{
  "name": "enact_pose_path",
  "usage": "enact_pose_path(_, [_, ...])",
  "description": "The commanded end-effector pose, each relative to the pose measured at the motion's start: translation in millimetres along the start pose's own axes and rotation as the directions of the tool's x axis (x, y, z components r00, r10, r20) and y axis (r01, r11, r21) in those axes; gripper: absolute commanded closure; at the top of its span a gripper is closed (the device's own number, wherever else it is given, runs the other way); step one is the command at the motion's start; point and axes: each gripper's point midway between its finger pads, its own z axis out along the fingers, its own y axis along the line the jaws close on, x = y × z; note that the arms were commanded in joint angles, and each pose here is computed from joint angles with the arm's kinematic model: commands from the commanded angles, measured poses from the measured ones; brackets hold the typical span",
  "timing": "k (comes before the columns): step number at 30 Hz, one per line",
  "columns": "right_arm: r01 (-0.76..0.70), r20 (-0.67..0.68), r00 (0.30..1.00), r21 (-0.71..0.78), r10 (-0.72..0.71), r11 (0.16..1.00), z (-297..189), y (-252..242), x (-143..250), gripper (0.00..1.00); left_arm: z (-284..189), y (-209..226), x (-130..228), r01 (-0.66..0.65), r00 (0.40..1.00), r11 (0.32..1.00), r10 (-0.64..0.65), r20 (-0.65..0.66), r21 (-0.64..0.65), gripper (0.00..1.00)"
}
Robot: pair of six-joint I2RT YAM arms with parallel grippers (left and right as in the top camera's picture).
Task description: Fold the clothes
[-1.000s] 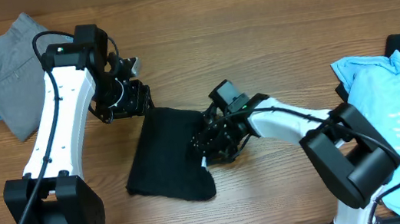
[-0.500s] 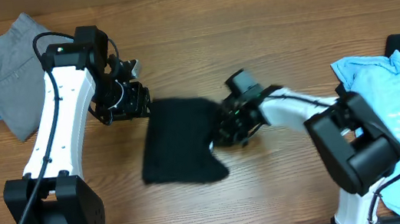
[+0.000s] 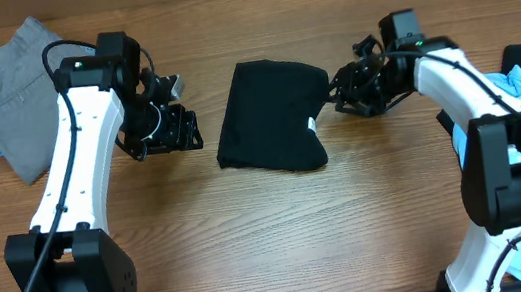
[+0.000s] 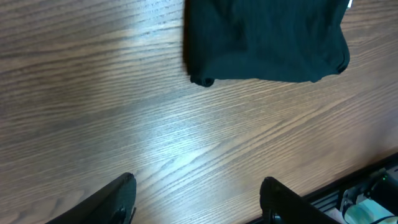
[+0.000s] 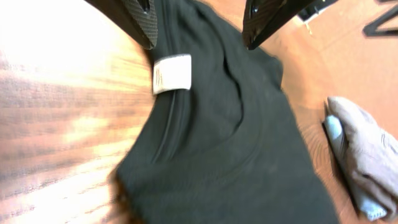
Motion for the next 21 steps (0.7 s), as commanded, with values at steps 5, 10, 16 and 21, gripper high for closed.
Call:
enact_pose_path(5, [0.044,-0.093,0.995,0.002,-0.044,0.999,15.9,52.1,44.4,0.75,-1.4,-0.5,-12.3,-0.03,0.999,1.0,0.03,0.039,-0.006,0.31])
enact_pose_path(10, [-0.123,-0.061,0.989,0.178,0.136,0.976,71.8,56.2,70.2,0.71,-1.5,-0.4,-14.1,-0.032,0.998,0.999,0.032,0.046,-0.006,0.29])
enact_pose_path(16, [-0.303,-0.047,0.945,0.255,0.324,0.918,123.9,40.9,83.6,0.92,-1.3,-0.6,-9.7,-0.026,0.999,1.0,0.026,0.029,-0.005,0.3])
enact_pose_path(21, [-0.345,0.003,0.929,0.371,0.37,0.862,123.2,0.8,79.5,0.95,-1.2,-0.7,-6.3,-0.022,1.0,1.0,0.022,0.015,-0.004,0.3])
